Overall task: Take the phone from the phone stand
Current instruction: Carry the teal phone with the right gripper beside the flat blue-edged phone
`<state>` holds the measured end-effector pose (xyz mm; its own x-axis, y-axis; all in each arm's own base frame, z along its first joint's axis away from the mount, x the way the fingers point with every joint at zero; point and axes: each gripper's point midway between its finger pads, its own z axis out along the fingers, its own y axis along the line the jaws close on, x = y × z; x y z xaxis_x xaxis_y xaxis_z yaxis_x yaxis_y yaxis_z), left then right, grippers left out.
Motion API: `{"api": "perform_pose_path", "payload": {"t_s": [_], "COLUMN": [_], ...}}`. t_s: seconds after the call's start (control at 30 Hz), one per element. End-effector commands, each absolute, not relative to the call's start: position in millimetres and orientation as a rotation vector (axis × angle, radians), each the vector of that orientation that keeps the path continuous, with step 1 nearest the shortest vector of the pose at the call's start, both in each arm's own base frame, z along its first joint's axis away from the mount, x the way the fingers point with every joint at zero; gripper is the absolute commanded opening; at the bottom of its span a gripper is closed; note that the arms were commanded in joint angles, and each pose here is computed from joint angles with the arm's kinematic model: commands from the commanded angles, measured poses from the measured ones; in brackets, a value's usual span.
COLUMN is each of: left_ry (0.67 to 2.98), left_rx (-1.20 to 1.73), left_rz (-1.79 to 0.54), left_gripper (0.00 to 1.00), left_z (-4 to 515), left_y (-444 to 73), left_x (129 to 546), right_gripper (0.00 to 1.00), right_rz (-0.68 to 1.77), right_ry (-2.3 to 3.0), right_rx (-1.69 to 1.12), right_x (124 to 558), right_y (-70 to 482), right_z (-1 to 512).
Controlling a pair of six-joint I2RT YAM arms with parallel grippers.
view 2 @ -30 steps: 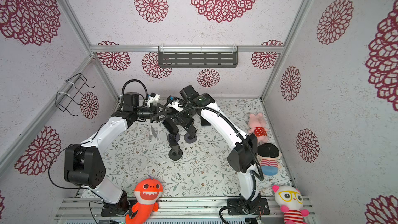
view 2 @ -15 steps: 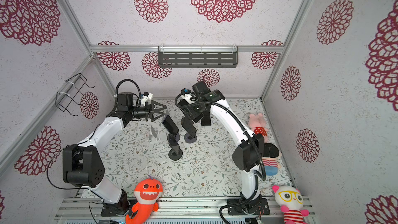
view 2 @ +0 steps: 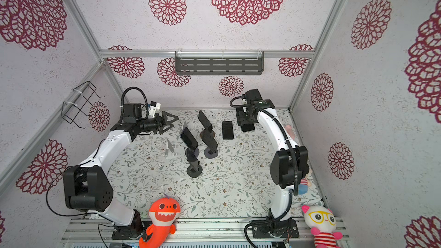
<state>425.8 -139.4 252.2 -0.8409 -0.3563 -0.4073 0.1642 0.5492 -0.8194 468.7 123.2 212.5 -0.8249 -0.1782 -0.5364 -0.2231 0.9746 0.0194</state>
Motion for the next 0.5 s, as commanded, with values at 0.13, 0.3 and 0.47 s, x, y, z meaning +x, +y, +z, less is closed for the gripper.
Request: {"api": "perform_pose_path", "payload": {"t_s": [0.13,0.3,0.47], "left_ry": [2.207,2.221,2.229], "left_rx": [-0.123,-0.091,-0.087], "left_rz": [-0.881,-0.792,-0.798], "left_gripper": [0.84,0.85,0.85], "left_z": [271.7,271.5,269.3], "left_y": [-108.7,-107.9,-109.5], "left_x": [423.5,420.0,420.0], "right_gripper": [0.36,0.35,0.35], "right_rz": [0.071,0.068,0.075], "right_ry": [2.553,2.588,2.635], "right_rx": [-0.208,-0.208,-0.219], "right_x": [508.4,524.4,536.3], "right_y": [117.0,121.1,125.2], "right_z": [181.3,148.5,117.1]}}
